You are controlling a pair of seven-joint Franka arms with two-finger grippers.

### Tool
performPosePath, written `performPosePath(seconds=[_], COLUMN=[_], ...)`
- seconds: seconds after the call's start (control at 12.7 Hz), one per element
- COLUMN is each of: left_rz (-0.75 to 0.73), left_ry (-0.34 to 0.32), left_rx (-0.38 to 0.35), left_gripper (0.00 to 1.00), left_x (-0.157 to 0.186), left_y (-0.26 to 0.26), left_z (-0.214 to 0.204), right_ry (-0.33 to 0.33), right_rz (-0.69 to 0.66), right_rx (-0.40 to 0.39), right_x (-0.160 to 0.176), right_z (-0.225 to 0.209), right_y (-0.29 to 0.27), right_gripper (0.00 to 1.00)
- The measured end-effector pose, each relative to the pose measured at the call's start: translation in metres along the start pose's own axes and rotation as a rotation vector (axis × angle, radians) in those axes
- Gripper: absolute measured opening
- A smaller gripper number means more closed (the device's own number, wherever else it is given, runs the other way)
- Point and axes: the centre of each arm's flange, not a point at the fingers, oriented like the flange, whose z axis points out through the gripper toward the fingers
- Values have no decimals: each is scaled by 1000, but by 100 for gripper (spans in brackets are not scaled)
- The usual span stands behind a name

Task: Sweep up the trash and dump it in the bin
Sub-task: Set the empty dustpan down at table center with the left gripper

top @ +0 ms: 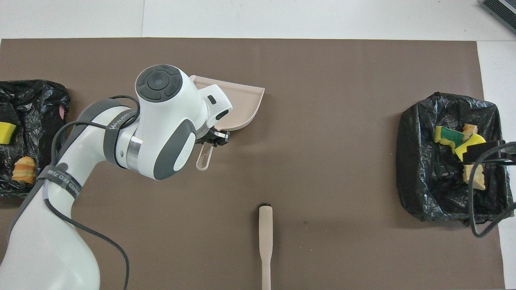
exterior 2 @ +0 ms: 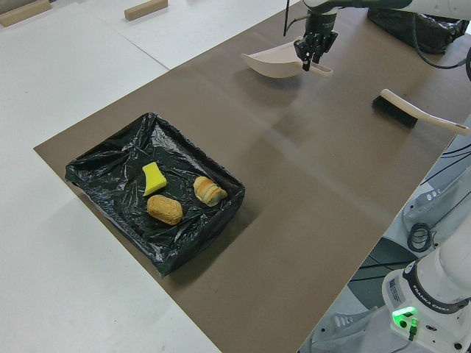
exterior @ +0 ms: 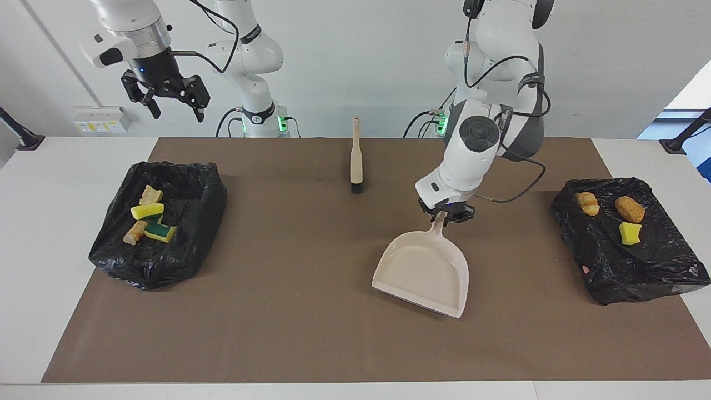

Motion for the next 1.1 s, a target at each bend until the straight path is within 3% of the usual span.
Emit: performPosePath(seconds=[0.47,0.87,1.1], left_rz=[-150,-168,-167], left_ry=[2,41,40], left_rx=[16,-6,-3], left_gripper=[31,31,66], left_x=[17,15,14], left_y=[111,137,138], left_z=[49,50,46], right_ry=[0,0,0], right_rz=[0,0,0], right_rx=[0,0,0], right_x=[0,0,0], right_z=[0,0,0], right_y=[0,0,0], right_gripper=[100,100,100])
